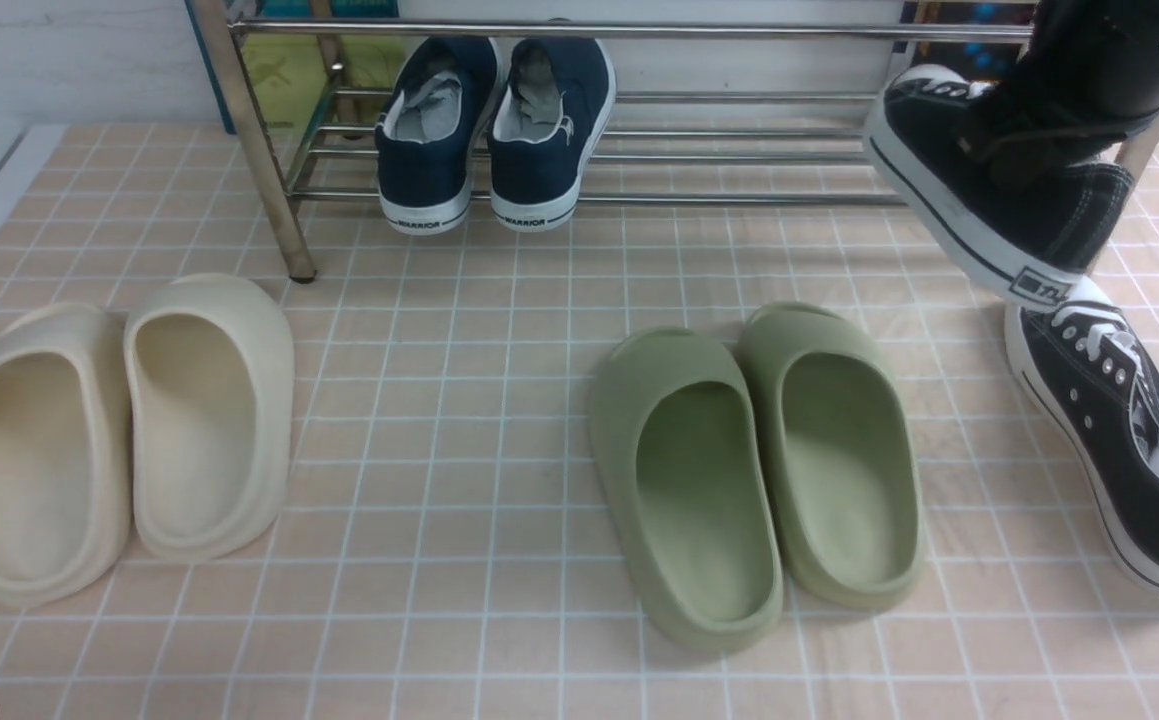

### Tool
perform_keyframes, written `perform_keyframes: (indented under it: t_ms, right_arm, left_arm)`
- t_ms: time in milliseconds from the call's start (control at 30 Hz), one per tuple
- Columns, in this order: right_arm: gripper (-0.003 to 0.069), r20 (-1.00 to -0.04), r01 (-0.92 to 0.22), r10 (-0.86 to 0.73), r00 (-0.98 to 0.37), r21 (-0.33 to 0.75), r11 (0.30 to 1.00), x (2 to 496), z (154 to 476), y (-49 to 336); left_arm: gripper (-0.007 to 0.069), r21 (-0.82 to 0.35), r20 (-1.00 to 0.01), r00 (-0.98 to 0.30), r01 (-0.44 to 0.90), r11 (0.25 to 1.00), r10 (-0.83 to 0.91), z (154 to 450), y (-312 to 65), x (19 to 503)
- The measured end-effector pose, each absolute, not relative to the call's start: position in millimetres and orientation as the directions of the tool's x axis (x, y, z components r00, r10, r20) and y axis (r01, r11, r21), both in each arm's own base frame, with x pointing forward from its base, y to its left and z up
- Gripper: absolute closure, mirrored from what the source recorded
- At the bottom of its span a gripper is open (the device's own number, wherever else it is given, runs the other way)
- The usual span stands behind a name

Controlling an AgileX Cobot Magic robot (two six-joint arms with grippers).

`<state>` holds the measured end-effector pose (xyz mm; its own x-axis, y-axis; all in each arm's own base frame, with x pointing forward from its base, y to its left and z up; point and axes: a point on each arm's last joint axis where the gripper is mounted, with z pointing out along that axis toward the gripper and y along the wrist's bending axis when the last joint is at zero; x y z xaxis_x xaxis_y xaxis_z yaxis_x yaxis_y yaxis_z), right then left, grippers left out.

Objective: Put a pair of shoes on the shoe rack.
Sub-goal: Use the right arm to put a shoe into the shoe rack

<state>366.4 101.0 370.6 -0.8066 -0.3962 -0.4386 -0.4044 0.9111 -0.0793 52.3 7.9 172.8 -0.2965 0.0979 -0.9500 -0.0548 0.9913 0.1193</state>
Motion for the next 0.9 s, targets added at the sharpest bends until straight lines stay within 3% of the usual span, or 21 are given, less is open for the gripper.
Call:
perform_keyframes:
  t_ms: [167, 600, 767, 900]
  right_arm:
    - [0.065, -0.422, -0.407, -0.415, -0.806, -0.113, 0.906, 386, 348, 103]
    - [0.0646, -0.649, -0.413, -0.476, -0.594, -0.262, 0.872, 447, 312, 117]
    - [0.0642, -0.667, -0.407, -0.523, -0.53, -0.341, 0.847, 466, 292, 119]
    - [0.0631, -0.685, -0.374, -0.502, -0.527, -0.343, 0.861, 479, 272, 120]
  left_arm:
    - [0.0389, 0.119, -0.95, -0.296, -0.055, 0.991, 0.098, 173, 8, 52]
    - [0.0389, 0.119, -0.95, -0.296, -0.055, 0.991, 0.098, 173, 8, 52]
    - [0.0389, 0.119, -0.95, -0.296, -0.055, 0.991, 0.098, 173, 8, 52]
    - [0.0389, 0.119, -0.95, -0.296, -0.055, 0.991, 0.098, 173, 8, 52]
